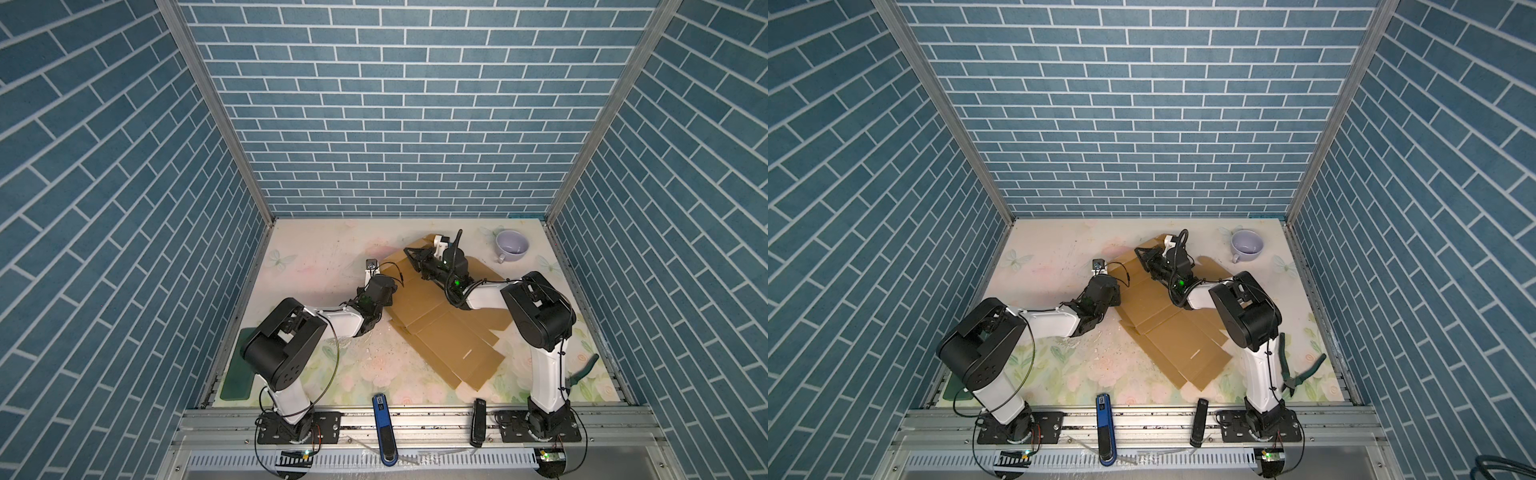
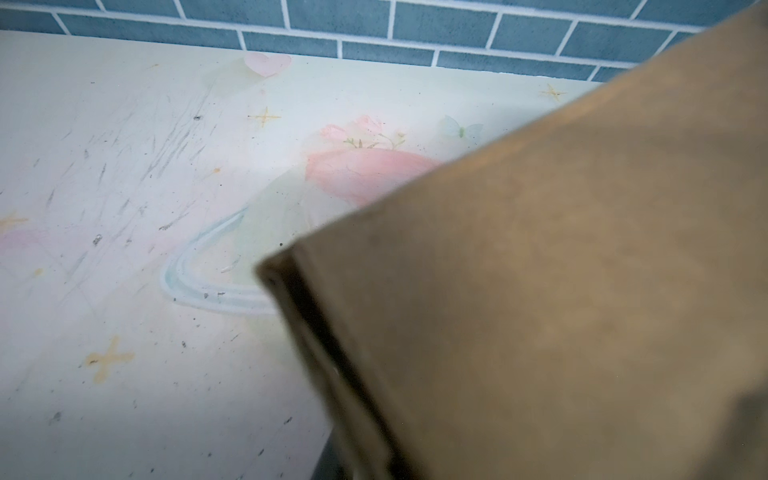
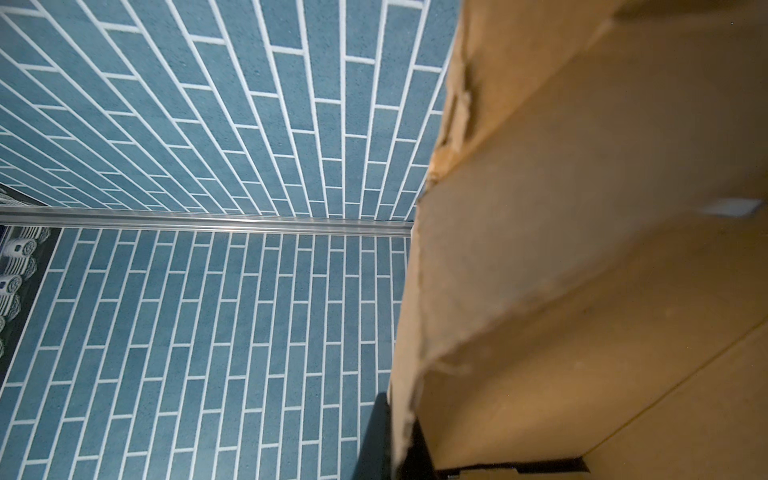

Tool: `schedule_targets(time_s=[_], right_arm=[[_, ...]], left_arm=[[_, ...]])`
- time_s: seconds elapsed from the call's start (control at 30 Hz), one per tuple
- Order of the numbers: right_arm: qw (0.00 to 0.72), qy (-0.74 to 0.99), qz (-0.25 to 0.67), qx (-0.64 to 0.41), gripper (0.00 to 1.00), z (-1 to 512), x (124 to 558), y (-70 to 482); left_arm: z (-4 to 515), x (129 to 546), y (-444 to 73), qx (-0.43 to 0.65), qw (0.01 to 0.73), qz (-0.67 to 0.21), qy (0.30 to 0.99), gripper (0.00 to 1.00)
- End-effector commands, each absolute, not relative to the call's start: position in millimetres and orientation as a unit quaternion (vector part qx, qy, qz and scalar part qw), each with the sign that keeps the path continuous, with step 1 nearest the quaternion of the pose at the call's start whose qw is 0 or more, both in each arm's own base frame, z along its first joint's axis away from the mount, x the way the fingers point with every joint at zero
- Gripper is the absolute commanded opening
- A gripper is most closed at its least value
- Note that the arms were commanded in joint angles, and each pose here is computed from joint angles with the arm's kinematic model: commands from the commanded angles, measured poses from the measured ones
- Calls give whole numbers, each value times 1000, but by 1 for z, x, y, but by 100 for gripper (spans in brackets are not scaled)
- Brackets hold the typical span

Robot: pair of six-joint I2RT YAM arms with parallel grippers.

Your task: Fold the paper box

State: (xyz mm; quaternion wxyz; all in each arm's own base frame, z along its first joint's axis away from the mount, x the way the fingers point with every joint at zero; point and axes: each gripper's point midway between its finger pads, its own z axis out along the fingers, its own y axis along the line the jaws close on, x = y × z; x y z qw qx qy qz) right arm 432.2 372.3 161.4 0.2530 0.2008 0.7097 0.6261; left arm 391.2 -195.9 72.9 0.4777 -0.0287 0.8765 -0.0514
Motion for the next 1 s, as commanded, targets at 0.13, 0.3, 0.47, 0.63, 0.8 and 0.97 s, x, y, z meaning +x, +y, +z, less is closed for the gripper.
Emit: schedule_targets(time_s=[0.13,0.3,0.47,0.63,0.8,0.97], right_arm=[[211,732,621,184,0,145,408,382],[213,729,625,182,0,150,408,382],[214,727,628,179,1,154,408,383],[215,725,630,177,5,160,409,383],[217,724,632,172,14,165,408,384],[217,727,629,167,23,169,407,384]], left_arm=[[82,398,-211,-22,486,-62,872,12],[87,400,-209,-19,490,-53,870,6],[91,400,-207,-16,494,-46,868,5],[95,399,-203,-13,499,-38,865,3],[102,398,-202,-5,506,-32,862,1],[104,395,-199,5,507,-28,861,1]])
